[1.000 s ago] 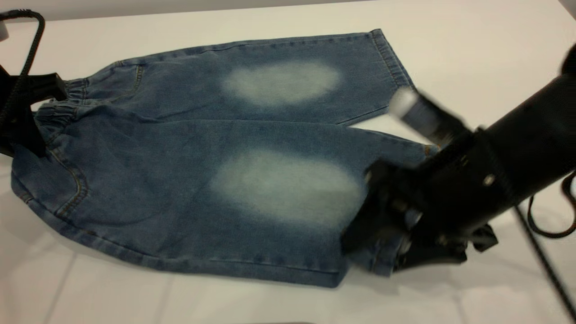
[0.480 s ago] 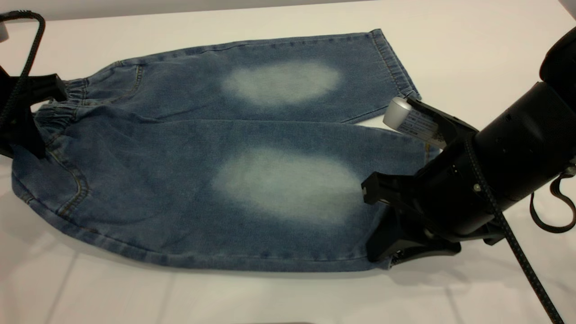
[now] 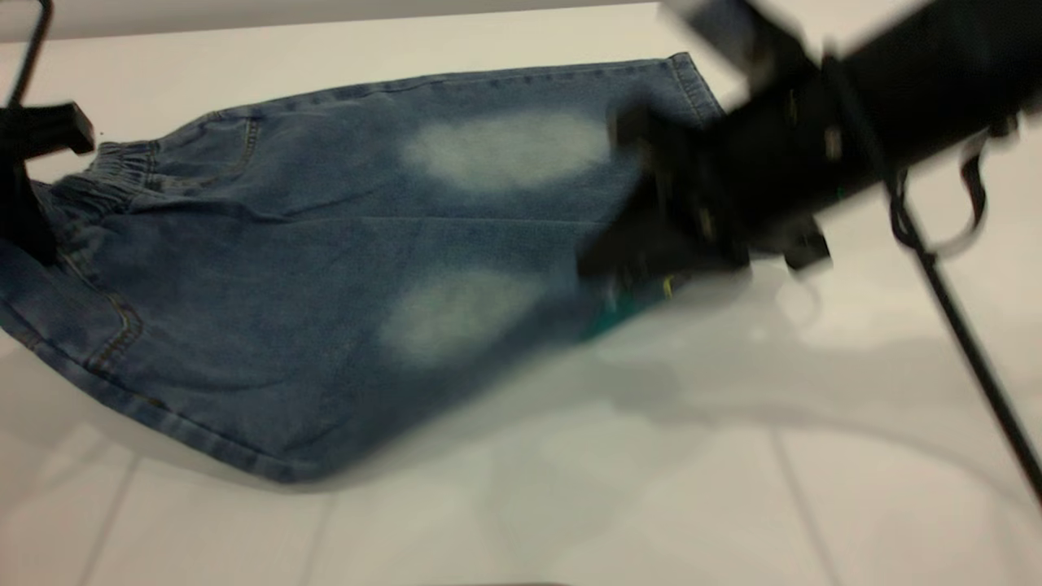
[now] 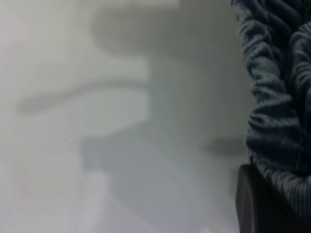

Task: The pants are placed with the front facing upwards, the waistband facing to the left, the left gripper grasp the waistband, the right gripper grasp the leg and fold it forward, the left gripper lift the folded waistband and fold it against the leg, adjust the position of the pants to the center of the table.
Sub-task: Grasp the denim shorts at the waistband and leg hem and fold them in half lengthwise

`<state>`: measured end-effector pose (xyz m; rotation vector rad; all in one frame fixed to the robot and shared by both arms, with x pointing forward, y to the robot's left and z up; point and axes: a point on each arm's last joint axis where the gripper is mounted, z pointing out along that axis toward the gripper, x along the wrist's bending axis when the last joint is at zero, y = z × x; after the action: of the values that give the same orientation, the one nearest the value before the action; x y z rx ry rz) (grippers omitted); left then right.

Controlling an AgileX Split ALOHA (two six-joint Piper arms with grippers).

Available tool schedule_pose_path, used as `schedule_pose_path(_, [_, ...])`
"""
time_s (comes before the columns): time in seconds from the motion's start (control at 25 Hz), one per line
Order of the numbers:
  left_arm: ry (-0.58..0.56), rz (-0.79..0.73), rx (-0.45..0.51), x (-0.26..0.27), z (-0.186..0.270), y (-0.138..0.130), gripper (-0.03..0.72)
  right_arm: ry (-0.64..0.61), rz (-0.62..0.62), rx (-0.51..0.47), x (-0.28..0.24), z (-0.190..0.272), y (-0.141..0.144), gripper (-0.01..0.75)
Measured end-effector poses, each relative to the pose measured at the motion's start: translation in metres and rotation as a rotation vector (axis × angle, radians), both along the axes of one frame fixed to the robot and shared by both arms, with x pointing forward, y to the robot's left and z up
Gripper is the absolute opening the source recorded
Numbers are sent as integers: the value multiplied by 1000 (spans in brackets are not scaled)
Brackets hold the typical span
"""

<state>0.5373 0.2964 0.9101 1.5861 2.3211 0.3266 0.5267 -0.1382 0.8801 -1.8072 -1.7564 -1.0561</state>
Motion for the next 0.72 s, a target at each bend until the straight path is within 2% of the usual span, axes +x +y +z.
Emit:
schedule_pose_path(0.2, [-3,91,-82,7,11,-4,98,-13,-76,99,35,17,-6,34])
schedule_pose_path(0.44, [-132,179,-168,31,30,-7,98,-28,-183,160,82,22,-15,34])
schedule_pose_path(0.72, [-179,350,-287,52,12,-9,98,-31,-287,223,131,10,-22,34])
